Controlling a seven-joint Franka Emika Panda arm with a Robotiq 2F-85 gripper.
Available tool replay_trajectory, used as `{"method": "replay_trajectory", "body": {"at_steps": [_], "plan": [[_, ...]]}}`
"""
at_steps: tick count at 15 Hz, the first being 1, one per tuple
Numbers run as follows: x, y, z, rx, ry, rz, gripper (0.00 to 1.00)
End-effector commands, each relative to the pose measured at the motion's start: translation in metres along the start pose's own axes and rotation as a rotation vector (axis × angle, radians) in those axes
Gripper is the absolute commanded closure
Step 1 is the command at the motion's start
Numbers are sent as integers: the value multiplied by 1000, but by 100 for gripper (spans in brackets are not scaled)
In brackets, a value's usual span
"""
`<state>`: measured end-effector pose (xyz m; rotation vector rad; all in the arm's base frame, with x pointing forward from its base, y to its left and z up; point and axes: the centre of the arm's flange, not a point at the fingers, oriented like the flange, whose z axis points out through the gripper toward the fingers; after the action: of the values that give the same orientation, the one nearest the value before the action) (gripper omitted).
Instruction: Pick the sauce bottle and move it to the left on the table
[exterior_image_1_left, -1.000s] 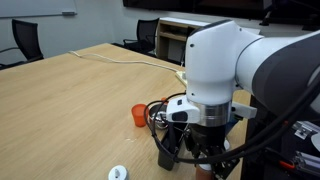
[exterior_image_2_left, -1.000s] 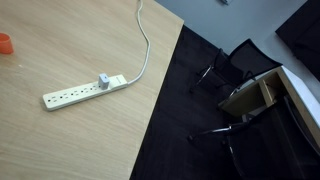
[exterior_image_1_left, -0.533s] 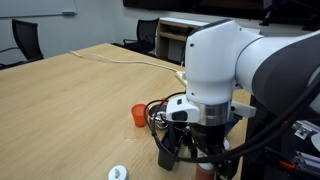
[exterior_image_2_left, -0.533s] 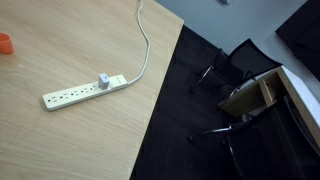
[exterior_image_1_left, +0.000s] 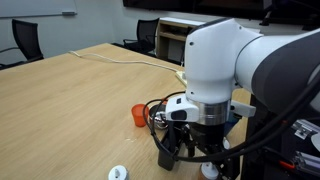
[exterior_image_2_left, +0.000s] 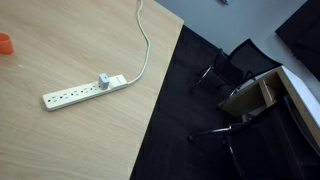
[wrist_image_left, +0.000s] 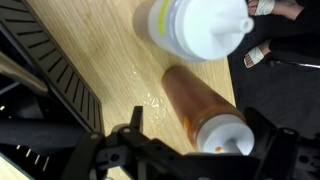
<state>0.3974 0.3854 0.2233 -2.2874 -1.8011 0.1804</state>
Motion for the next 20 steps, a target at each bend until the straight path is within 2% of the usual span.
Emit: {"method": "replay_trajectory", "body": {"at_steps": [1,5,8,13,17,19,20], "plan": [[0,0,0,0,0,0,0],[-4,0,-3,-7,0,7,0],[-13,-3,-19,-17,5,32,0],[-27,-9,-56,-22,-34,135,0],[-50,-10,-98,-100,22,207,0],[-71,-10,-117,-142,52,268,0],[-47,2,-106,-111,29,217,0]]}}
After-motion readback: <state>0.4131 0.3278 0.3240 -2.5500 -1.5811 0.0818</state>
